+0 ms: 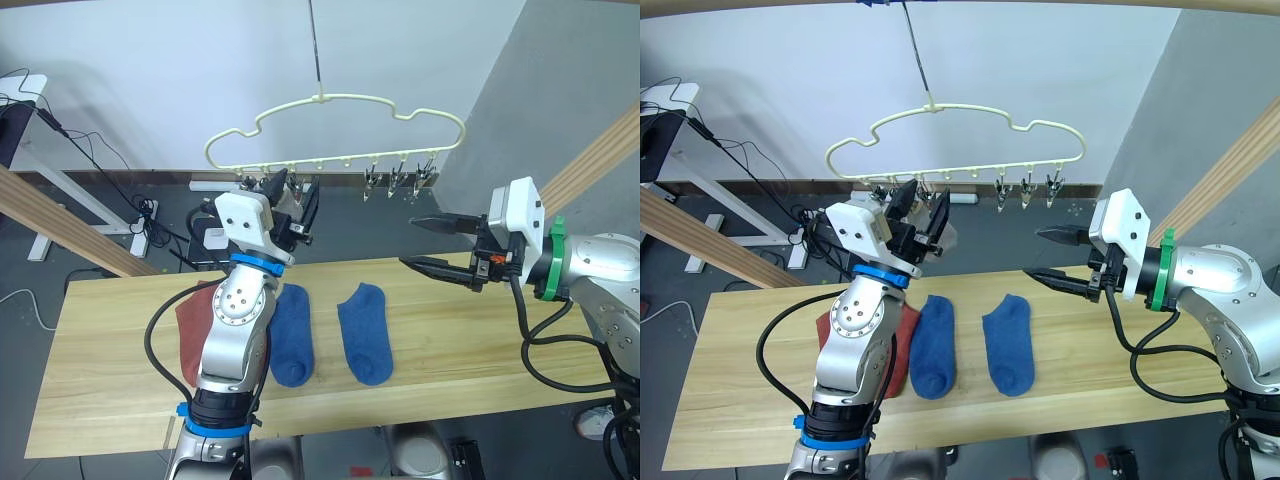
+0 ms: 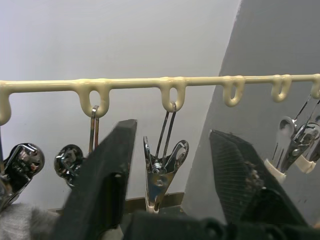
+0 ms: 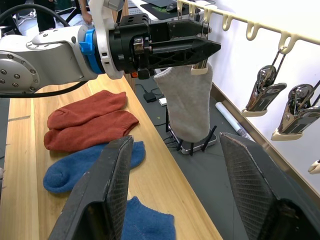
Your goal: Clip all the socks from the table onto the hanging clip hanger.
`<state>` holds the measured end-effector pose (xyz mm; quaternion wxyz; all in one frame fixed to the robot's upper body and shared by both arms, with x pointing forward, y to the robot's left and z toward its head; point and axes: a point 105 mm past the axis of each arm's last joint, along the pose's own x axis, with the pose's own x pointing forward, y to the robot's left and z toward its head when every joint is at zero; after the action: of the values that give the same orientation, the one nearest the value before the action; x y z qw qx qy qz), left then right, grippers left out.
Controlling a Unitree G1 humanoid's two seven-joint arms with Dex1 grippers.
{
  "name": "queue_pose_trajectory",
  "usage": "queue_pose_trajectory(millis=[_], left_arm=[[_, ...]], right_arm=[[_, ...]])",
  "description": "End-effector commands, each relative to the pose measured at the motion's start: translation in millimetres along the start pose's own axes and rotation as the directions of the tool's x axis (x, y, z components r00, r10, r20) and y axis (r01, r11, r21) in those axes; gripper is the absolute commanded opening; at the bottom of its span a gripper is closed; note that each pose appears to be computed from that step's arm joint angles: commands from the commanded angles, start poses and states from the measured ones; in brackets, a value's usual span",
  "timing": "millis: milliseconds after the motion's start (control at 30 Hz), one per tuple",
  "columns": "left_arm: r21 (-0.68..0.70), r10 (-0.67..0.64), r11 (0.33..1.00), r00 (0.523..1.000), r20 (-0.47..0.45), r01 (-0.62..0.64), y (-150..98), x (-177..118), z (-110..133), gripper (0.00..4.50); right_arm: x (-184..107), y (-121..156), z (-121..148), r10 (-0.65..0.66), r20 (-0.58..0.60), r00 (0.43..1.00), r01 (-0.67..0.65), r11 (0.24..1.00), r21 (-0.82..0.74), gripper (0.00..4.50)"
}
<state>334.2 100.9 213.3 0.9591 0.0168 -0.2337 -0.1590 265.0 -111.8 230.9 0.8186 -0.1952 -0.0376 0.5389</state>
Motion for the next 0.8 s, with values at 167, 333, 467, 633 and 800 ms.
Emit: queue_pose_trajectory(millis=[167, 333, 467, 633, 800], left_arm=[[0.006, 0.013, 1.0, 0.998, 0.053, -0.014, 2, -1, 16, 0.49], [0.009, 0.016, 1.0, 0.999, 0.051, -0.017, 4, -2, 16, 0.0], [0.002, 0.006, 1.0, 0.999, 0.046, -0.006, 4, -2, 16, 0.0], [-0.003, -0.016, 1.0, 0.999, 0.044, 0.016, 4, -2, 19, 0.0], [-0.008, -0.061, 0.998, 0.998, 0.034, 0.061, 3, -1, 23, 0.0]], right_arm=[[-4, 2, 14, 0.001, 0.029, 1.0, 0.0, 1.0, -0.024, 2.85], [-5, 7, 7, 0.011, 0.005, 1.0, -0.011, 1.0, 0.005, 2.85], [-5, 10, -14, -0.041, -0.071, 0.997, 0.045, 0.998, 0.054, 3.46], [0, 29, -51, -0.133, -0.191, 0.973, 0.153, 0.983, 0.097, 4.47], [23, 58, -102, -0.303, -0.324, 0.896, 0.357, 0.927, 0.12, 4.47]])
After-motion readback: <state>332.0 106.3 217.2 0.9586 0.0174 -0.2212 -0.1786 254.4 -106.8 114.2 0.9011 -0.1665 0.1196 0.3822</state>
